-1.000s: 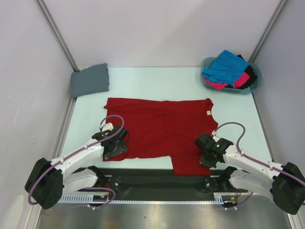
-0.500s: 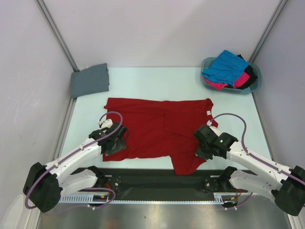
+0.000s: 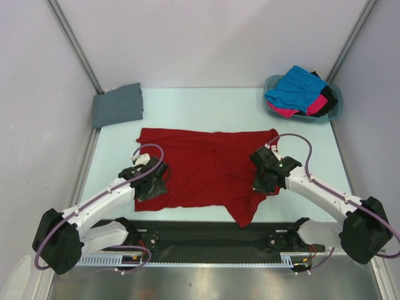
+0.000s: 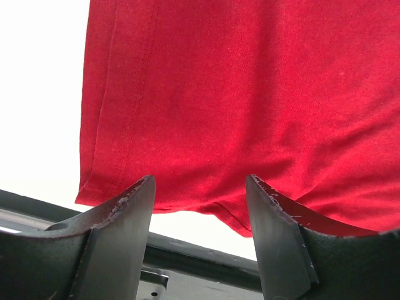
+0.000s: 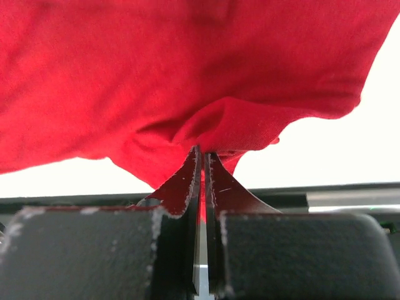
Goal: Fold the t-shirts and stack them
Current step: Fold the tshirt
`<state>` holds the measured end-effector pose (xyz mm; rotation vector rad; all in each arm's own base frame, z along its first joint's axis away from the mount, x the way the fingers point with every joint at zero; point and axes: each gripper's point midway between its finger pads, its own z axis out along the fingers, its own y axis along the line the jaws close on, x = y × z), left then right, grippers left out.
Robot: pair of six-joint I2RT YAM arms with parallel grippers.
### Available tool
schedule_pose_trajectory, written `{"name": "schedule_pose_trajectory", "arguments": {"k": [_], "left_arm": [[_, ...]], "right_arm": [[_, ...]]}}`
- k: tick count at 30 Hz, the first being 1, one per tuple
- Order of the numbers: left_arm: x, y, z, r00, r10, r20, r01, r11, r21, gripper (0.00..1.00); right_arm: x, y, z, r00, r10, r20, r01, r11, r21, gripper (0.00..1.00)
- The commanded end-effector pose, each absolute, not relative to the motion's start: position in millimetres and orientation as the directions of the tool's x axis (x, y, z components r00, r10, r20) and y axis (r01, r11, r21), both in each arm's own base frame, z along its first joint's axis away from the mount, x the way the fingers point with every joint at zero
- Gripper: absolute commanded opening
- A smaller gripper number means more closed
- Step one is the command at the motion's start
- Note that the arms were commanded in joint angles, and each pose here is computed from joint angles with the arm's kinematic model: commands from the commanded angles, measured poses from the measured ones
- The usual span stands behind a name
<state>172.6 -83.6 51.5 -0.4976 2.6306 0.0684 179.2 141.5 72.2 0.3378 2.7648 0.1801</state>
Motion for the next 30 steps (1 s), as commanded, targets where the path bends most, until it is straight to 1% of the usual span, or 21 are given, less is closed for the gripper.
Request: {"name": "schedule_pose_trajectory", "arguments": {"k": [1,4,6,9,10,11,13,16,17,18,19,20,23,24,26,27,30], "left_arm": [[187.4,-92.1,61.5,-0.824,-0.311,-0.474,-0.327,0.944,-0.052,0.66],[189.9,-95.5,58.7,-0.833,-0.297,-0.467,-0.312,0.949,-0.048,0.66],[193.2,-97.2,58.9,-0.835,-0.288,-0.468,-0.304,0.952,-0.042,0.67],[196.7,-100.1,55.4,-0.849,-0.267,-0.456,-0.289,0.957,-0.023,0.68],[197.6,-101.2,54.8,-0.853,-0.261,-0.453,-0.283,0.959,-0.019,0.68],[198.5,-102.3,53.7,-0.857,-0.256,-0.448,-0.278,0.96,-0.015,0.68],[199.9,-104.2,50.1,-0.865,-0.247,-0.436,-0.273,0.962,-0.003,0.68],[200.8,-104.9,47.5,-0.871,-0.24,-0.428,-0.269,0.963,0.006,0.68],[200.5,-105.4,47.3,-0.871,-0.241,-0.427,-0.268,0.963,0.003,0.69],[201.6,-106.6,47.2,-0.871,-0.238,-0.43,-0.262,0.965,-0.003,0.69],[201.9,-107.7,47.8,-0.871,-0.236,-0.431,-0.258,0.966,-0.009,0.7],[202.5,-109.7,48.2,-0.871,-0.236,-0.431,-0.253,0.967,-0.019,0.71],[203.4,-111.1,49.3,-0.87,-0.231,-0.435,-0.243,0.97,-0.028,0.72],[204.0,-111.4,49.4,-0.869,-0.23,-0.437,-0.242,0.97,-0.029,0.72],[204.8,-112.2,48.4,-0.87,-0.229,-0.436,-0.24,0.97,-0.03,0.72],[205.1,-112.8,48.0,-0.871,-0.228,-0.434,-0.24,0.97,-0.03,0.73],[205.8,-116.6,44.6,-0.879,-0.221,-0.422,-0.228,0.973,-0.034,0.73]], "right_arm": [[215.5,146.5,91.9,-0.889,0.223,-0.4,0.153,0.968,0.198,0.0],[236.1,145.8,91.8,-0.884,0.227,-0.408,0.15,0.966,0.211,0.01],[245.0,148.4,84.2,-0.891,0.229,-0.391,0.152,0.964,0.217,0.01],[265.4,149.1,85.8,-0.883,0.229,-0.41,0.147,0.964,0.222,0.01],[269.3,149.4,80.0,-0.891,0.225,-0.394,0.152,0.966,0.209,0.01],[279.9,149.2,84.2,-0.882,0.224,-0.414,0.152,0.968,0.199,0.01],[290.4,147.1,76.2,-0.887,0.227,-0.401,0.168,0.969,0.179,0.0],[310.0,143.8,77.2,-0.871,0.242,-0.427,0.185,0.968,0.17,0.0],[314.2,143.6,73.6,-0.874,0.24,-0.423,0.187,0.969,0.163,0.02],[321.7,145.0,76.3,-0.868,0.233,-0.439,0.177,0.97,0.164,0.28],[324.7,144.9,76.2,-0.868,0.228,-0.442,0.175,0.972,0.159,0.41],[329.4,142.8,77.4,-0.865,0.219,-0.45,0.173,0.975,0.141,0.62],[328.6,131.9,83.3,-0.855,0.212,-0.474,0.192,0.977,0.091,0.66],[323.8,125.4,91.4,-0.843,0.219,-0.491,0.204,0.975,0.085,0.74],[320.8,114.0,104.8,-0.818,0.22,-0.531,0.223,0.973,0.06,0.8],[313.2,107.7,116.0,-0.808,0.222,-0.545,0.229,0.972,0.055,0.82],[290.8,90.4,124.5,-0.813,0.248,-0.528,0.28,0.96,0.019,0.83]]}}
